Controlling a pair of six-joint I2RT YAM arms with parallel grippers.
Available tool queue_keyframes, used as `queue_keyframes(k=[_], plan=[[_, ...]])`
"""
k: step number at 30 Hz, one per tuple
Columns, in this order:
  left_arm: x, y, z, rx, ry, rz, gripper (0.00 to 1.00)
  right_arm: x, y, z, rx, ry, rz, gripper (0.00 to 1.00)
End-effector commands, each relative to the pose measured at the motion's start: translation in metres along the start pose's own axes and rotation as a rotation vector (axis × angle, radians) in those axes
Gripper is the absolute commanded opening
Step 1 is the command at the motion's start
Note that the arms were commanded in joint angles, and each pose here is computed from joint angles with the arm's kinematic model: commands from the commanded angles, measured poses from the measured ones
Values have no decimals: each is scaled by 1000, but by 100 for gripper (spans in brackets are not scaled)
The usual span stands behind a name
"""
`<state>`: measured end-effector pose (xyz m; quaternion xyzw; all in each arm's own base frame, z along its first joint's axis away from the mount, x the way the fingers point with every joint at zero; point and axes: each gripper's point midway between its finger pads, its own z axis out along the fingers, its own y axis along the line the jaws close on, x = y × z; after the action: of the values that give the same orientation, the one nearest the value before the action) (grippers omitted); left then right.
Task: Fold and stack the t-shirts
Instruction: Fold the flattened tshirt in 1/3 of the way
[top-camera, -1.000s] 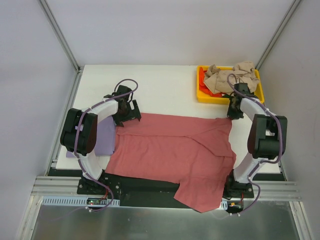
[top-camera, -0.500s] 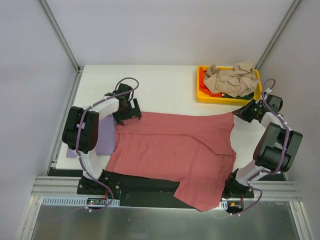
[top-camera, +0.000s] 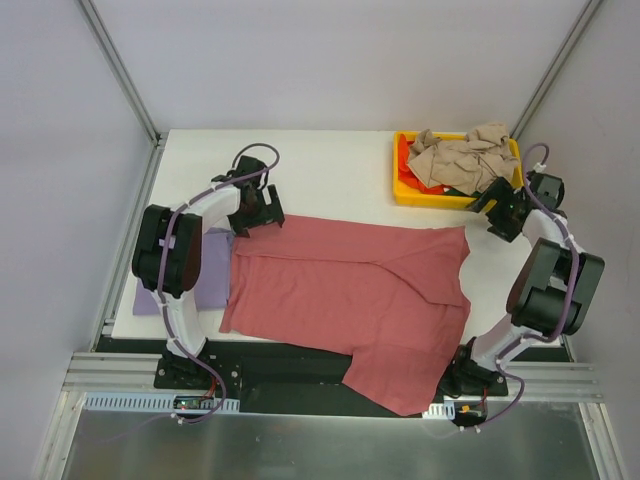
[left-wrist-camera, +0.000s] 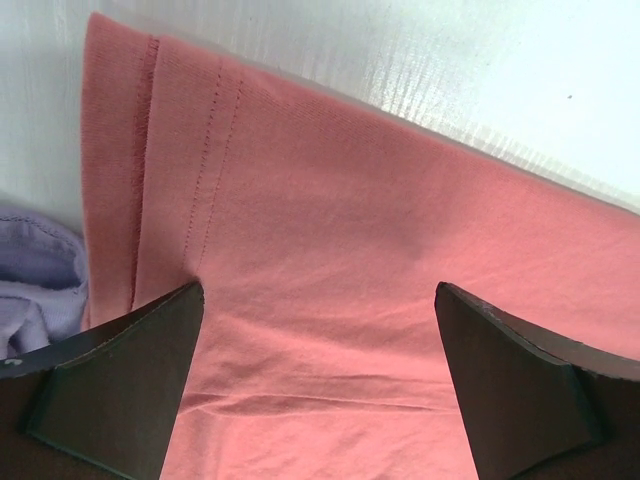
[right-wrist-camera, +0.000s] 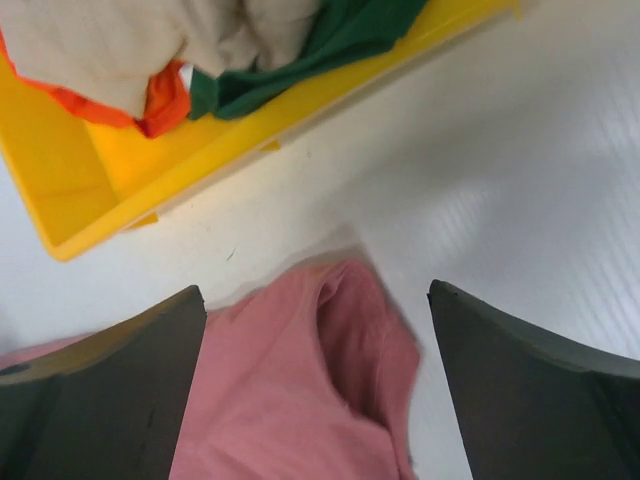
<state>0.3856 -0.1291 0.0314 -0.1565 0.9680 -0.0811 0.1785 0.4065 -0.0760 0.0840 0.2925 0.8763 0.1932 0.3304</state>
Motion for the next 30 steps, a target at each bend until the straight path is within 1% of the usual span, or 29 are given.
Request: queue_keyframes(k=[1, 3, 5, 9, 11, 13, 15, 20, 22, 26, 30], plan=[[-26, -17, -43, 87, -98, 41, 99, 4, 21, -55, 145, -62, -140, 96], [-24, -19, -51, 101, -104, 48, 99, 25, 20, -76, 217, -50, -143, 96], [-17, -20, -58, 117, -99, 54, 99, 52, 25, -87, 228, -16, -152, 96], [0, -19, -56, 121, -69, 68, 99, 116, 31, -85, 197, 110, -171, 96], [9, -17, -52, 119, -44, 69, 99, 138, 37, -78, 160, 163, -194, 96], [15, -14, -45, 103, -27, 71, 99, 150, 36, -70, 153, 201, -204, 96], [16, -12, -37, 89, -13, 78, 99, 153, 31, -60, 174, 228, -219, 96], [19, -12, -21, 76, 26, 78, 99, 164, 9, -34, 260, 345, -232, 96], [20, -12, -17, 76, 40, 77, 99, 163, -3, -24, 297, 379, -210, 96], [23, -13, -8, 73, 64, 78, 99, 146, -23, -8, 336, 398, -167, 96], [22, -14, -3, 69, 69, 79, 99, 126, -33, 2, 351, 385, -183, 96]])
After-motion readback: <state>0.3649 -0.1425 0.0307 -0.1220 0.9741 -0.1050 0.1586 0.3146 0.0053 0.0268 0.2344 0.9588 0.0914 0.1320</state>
